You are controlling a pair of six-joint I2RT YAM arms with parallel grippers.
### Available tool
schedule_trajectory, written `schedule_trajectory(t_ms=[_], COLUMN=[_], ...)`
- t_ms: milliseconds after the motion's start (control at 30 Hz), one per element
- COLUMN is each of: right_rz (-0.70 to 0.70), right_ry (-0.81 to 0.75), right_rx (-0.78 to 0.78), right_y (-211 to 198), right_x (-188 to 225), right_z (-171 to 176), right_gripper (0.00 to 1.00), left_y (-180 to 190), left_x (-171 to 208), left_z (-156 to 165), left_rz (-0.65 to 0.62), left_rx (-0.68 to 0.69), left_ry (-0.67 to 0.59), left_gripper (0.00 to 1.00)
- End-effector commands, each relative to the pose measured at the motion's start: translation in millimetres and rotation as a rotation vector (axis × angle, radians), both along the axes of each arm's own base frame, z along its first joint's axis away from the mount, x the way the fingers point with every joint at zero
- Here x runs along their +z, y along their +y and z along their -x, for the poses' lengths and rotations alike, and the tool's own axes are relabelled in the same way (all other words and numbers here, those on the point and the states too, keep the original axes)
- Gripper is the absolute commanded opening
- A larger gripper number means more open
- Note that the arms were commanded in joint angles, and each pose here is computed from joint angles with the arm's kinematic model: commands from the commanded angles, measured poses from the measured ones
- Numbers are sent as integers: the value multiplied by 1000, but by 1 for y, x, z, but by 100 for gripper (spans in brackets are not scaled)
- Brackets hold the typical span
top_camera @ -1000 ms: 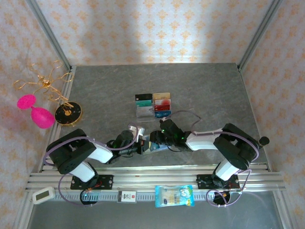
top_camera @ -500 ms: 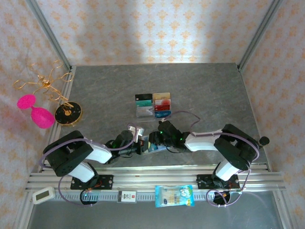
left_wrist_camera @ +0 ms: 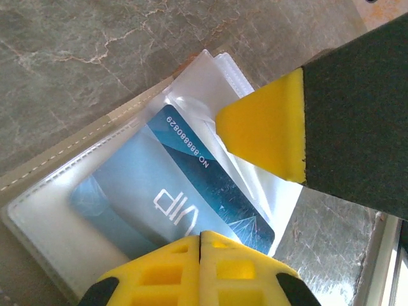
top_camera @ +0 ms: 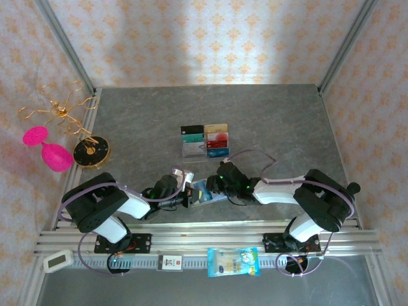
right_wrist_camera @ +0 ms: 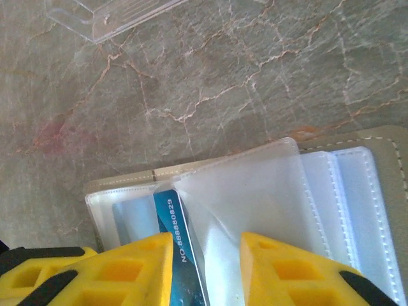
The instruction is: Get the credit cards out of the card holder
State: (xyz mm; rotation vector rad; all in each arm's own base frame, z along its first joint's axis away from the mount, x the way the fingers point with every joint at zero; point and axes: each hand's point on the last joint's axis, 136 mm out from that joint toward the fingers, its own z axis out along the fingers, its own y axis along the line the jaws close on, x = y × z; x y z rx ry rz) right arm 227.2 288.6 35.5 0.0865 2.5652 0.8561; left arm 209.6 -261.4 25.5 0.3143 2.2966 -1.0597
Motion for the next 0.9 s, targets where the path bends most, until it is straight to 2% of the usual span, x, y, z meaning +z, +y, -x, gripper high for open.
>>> schedule_trajectory(t_ms=[0,167,333,400,500,867], right_rz=[53,44,-43,-58,-39,96], right_ry=[-57,-118,-122,-91,-69,-4], right_rx=[-22,-26,142,195,196,122], right_y=[-12,-17,14,26,30,5], right_x=[14,40,55,48,34,-8], right_z=[-7,-10,1,4,-1,-12], right_gripper=[34,36,30,26,25,21], left_y=[11,9,7,7,7,9], left_x=[-29,-26,-24,-24,-23,-25], left_z=[17,16,15,16,15,16], left_rz=[-97,-79,-68,-67,-68,-77], left_rx=[-45,-42,-45,-44,-46,-48], left_ry=[82,81,81,82,79,87], left_gripper=[0,0,0,0,0,0])
